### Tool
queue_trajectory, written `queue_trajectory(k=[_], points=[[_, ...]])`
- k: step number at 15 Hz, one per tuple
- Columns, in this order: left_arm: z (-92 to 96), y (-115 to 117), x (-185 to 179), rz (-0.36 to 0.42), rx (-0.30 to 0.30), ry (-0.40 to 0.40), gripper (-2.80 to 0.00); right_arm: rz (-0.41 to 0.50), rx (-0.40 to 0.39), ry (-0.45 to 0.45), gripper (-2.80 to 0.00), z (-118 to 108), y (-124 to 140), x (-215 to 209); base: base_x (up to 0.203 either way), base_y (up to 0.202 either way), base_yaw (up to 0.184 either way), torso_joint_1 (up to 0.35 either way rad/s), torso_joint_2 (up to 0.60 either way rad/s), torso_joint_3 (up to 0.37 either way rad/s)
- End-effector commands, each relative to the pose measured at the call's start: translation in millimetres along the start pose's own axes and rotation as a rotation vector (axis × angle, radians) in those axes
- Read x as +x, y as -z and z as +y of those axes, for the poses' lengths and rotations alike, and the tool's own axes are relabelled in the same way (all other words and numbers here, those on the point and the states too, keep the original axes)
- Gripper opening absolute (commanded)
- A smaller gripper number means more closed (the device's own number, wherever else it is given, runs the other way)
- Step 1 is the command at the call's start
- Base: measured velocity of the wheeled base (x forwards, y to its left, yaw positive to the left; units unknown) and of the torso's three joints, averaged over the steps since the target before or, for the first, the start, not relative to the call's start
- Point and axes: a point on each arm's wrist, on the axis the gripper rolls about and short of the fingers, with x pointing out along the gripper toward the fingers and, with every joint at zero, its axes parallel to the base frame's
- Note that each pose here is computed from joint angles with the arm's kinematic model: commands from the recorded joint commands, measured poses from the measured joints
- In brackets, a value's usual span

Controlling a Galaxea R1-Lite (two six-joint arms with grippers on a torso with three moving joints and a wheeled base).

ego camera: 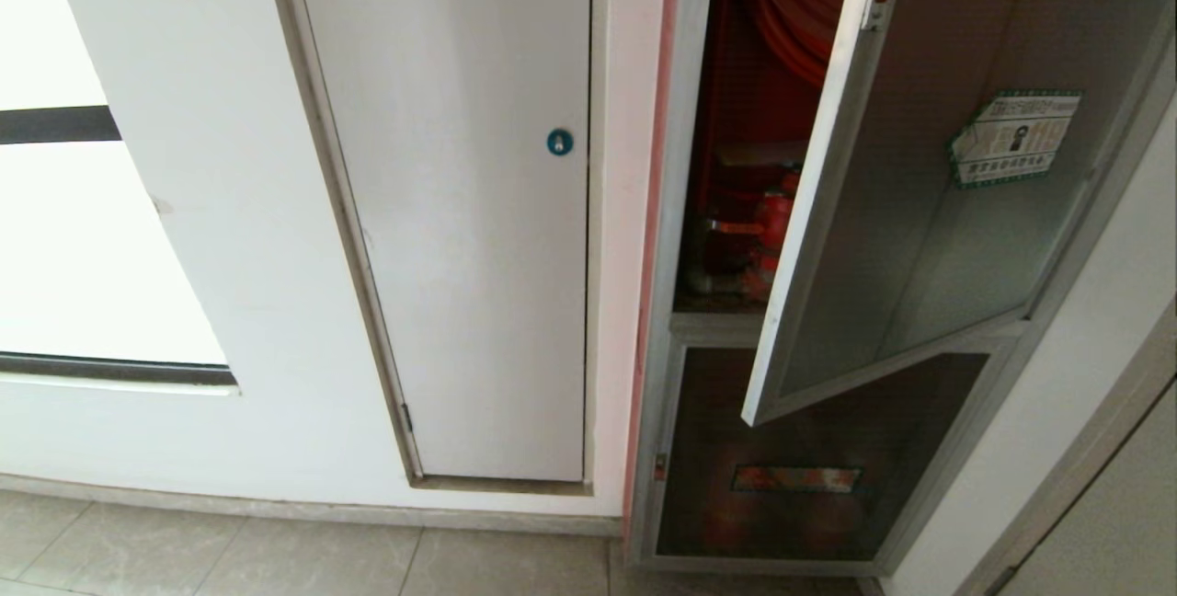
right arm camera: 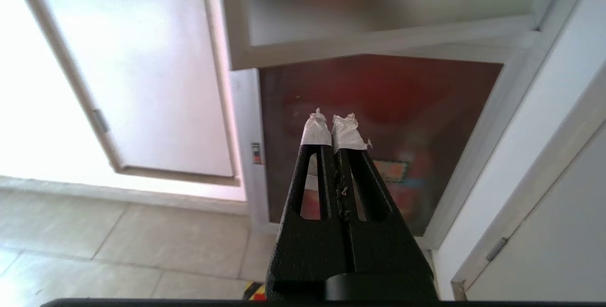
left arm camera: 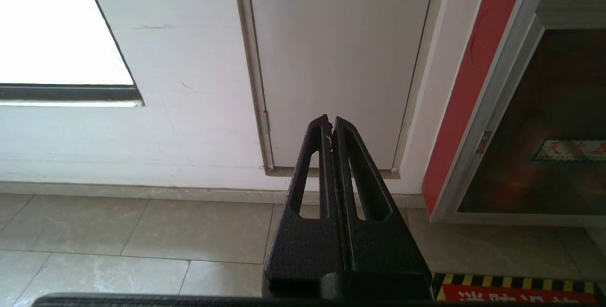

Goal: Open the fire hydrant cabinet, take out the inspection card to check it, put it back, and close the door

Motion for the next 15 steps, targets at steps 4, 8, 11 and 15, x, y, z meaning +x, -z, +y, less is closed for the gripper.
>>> queue_trajectory(k=[4, 8, 11, 15], points=[[0.0, 0, 0, 0.001, 0.000, 0.000, -2.80, 0.130, 0.019, -0.130, -2.80, 2, -60, 24, 0.000, 0.000, 0.000, 0.000, 0.00, 0.000], [0.0, 0, 0, 0.001, 0.000, 0.000, -2.80, 0.248, 0.057, -0.325, -2.80, 4, -125, 87, 0.000, 0.000, 0.000, 0.000, 0.00, 0.000], [0.0, 0, 0, 0.000, 0.000, 0.000, -2.80, 0.309, 0.102, -0.461, -2.80, 14, -164, 157, 0.000, 0.000, 0.000, 0.000, 0.00, 0.000], [0.0, 0, 0, -0.001, 0.000, 0.000, -2.80, 0.367, 0.102, -0.580, -2.80, 72, -180, 227, 0.000, 0.000, 0.000, 0.000, 0.00, 0.000]])
